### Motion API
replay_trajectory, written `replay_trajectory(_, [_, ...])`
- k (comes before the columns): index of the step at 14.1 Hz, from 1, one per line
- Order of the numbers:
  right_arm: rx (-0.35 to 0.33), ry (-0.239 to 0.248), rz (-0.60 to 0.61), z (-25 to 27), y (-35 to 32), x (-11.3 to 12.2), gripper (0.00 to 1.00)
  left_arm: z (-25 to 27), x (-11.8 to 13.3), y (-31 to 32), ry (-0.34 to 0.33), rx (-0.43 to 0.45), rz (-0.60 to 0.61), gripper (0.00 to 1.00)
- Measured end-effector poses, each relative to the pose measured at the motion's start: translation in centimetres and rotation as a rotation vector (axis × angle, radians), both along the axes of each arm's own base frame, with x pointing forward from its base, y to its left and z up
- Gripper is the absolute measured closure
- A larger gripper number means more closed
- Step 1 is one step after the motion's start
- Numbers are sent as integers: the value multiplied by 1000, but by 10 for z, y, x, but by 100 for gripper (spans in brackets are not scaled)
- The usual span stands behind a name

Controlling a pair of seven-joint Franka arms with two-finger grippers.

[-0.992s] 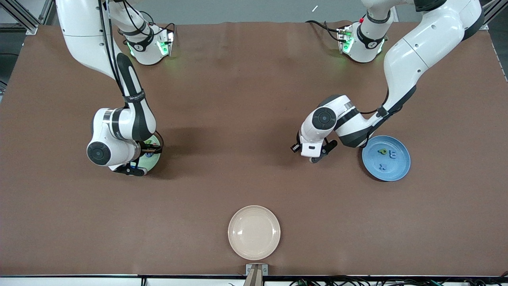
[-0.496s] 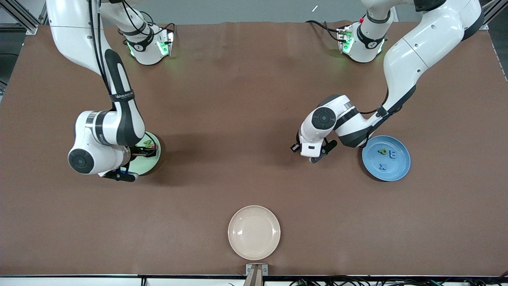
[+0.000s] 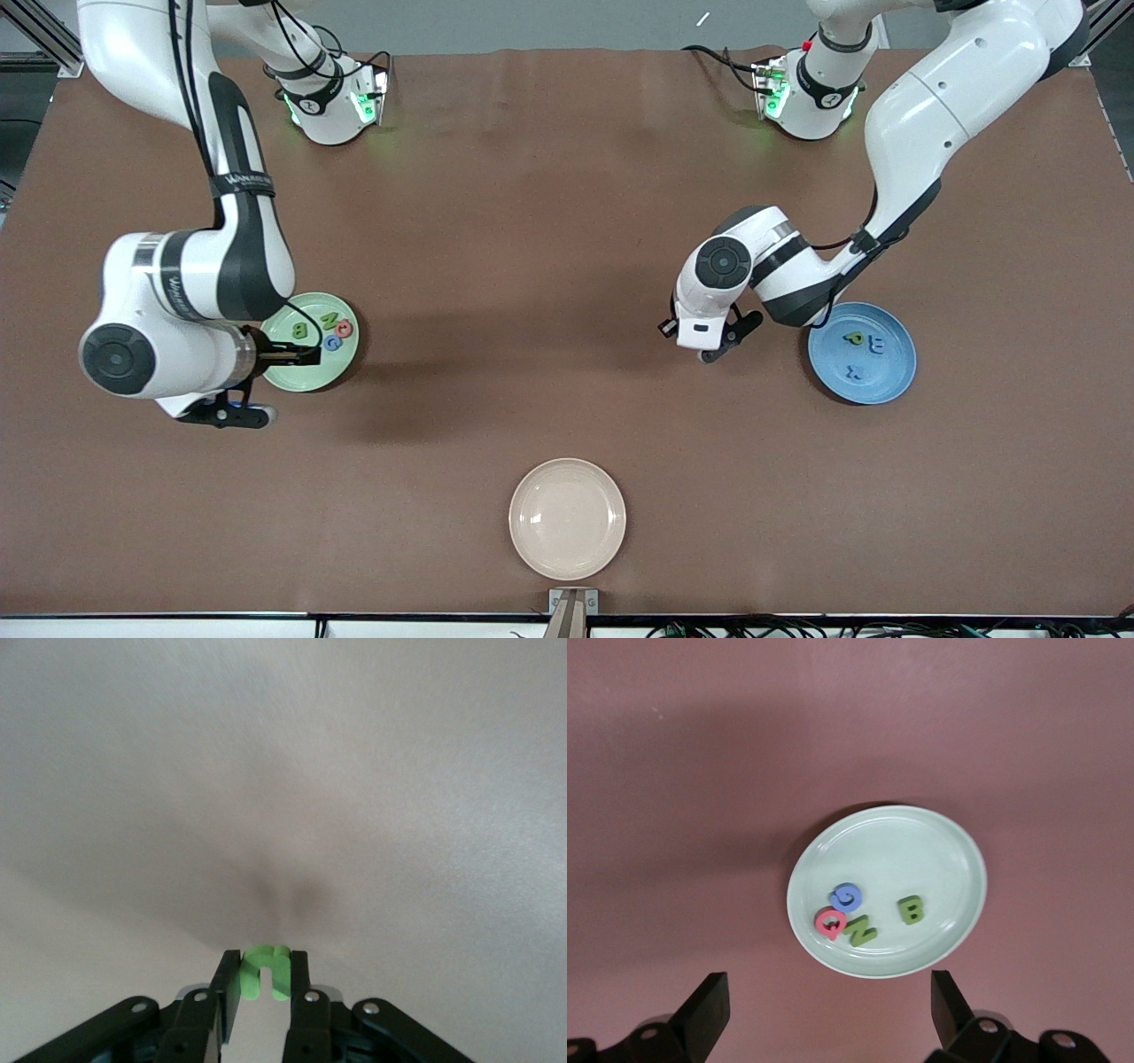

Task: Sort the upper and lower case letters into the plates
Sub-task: 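Release the Q into the green plate and lift the n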

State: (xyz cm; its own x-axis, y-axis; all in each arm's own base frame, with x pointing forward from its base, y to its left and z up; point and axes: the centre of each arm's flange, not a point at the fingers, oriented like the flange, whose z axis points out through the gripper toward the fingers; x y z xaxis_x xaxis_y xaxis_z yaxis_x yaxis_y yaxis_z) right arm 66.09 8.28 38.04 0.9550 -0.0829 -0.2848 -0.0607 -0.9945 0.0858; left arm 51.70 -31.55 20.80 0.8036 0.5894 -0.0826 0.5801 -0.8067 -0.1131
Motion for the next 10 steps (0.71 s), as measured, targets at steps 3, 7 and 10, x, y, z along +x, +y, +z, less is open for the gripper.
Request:
replay_trajectory(3, [28,44,59,25,-46,-1,0,43,18,41,24,-2,-64,74])
replay_trajectory(7, [92,31,35,52,-164,-11,0,70,51,138,40,-47,-139,74])
replay_trajectory(10, [105,-22,10,85,-191,-21,0,60,58,208,64,-77,-201,74])
